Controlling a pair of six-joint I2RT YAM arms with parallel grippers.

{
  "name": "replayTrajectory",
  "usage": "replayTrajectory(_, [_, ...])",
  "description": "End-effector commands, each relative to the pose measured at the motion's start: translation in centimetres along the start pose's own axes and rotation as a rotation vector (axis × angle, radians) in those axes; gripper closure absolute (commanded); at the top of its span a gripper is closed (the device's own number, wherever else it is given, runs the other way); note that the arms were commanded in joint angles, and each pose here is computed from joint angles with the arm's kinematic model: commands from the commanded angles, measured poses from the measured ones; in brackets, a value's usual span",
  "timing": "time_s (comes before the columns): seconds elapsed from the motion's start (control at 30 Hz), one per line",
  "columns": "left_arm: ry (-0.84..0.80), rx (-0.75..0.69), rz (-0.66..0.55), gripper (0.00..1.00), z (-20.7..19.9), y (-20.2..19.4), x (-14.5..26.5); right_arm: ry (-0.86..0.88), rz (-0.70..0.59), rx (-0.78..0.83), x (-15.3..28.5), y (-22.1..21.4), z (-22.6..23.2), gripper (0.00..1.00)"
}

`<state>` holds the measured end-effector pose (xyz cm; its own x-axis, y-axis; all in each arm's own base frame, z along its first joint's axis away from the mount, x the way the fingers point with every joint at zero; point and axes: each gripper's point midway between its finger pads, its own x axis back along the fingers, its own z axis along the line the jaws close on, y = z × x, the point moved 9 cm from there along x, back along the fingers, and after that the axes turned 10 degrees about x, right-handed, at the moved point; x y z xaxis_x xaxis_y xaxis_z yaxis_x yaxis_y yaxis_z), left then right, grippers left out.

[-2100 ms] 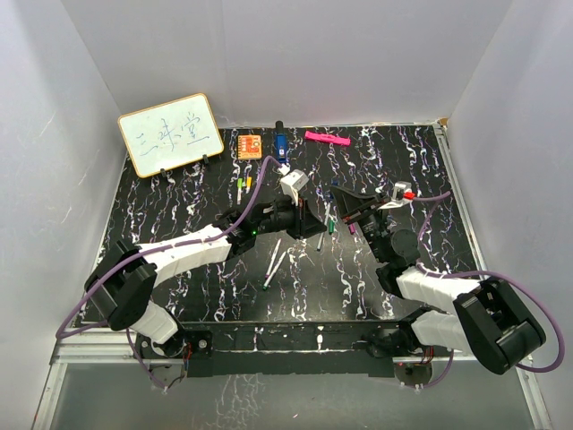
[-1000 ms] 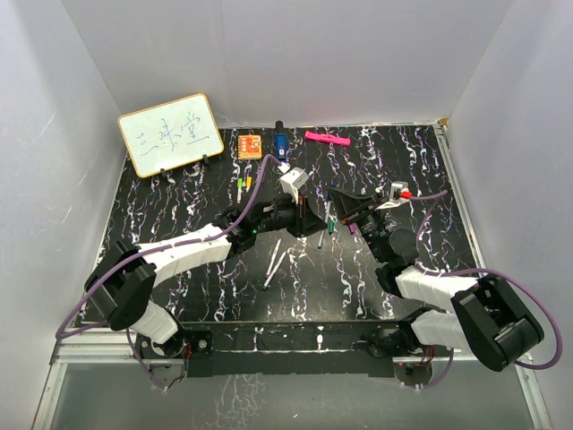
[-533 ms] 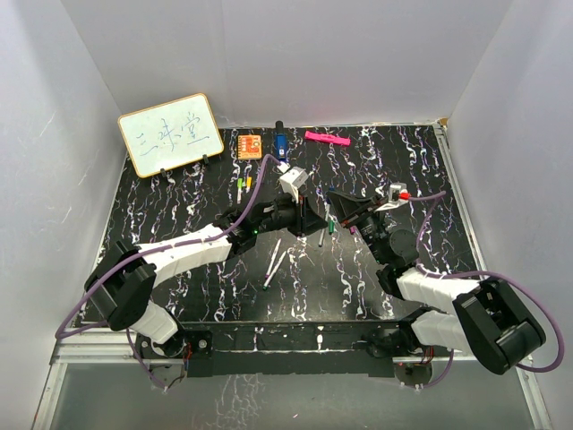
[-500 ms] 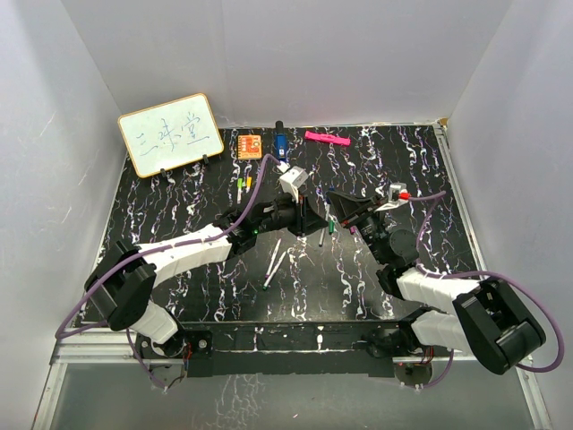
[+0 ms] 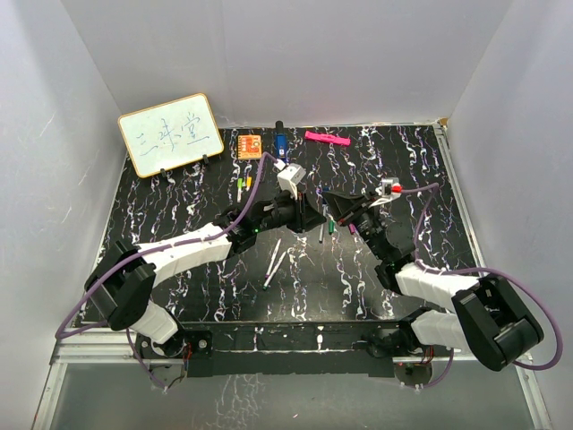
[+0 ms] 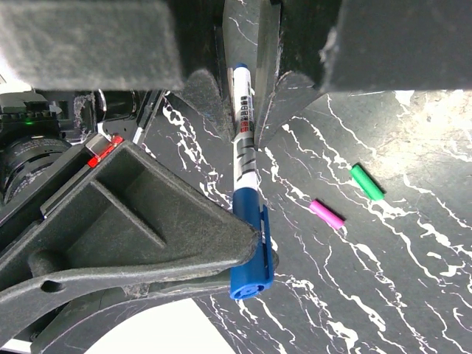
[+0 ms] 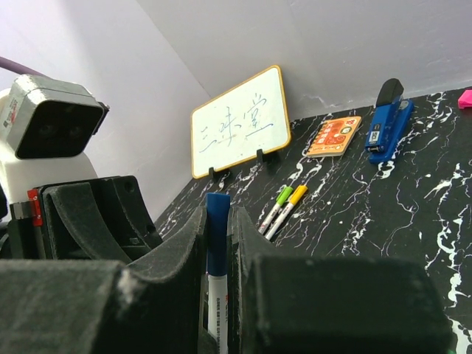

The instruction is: Insert the pens into the pen caps

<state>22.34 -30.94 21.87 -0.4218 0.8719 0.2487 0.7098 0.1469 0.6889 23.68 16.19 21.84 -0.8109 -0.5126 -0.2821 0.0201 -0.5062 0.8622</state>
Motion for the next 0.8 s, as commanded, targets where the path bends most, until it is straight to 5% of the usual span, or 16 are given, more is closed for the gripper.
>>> replayTrajectory(0.0, [-0.086,-0.092,-0.202,1.00,-3.9,5.1,0.7,0.012,0.129,0.027,0.0,-1.6,-0.3,1.00])
replayTrajectory(0.77, [0.014,-0.062,-0.395,1.00,-2.9,9.0,1.4,0.073,0.259,0.034,1.2,-3.6,0.1,1.00])
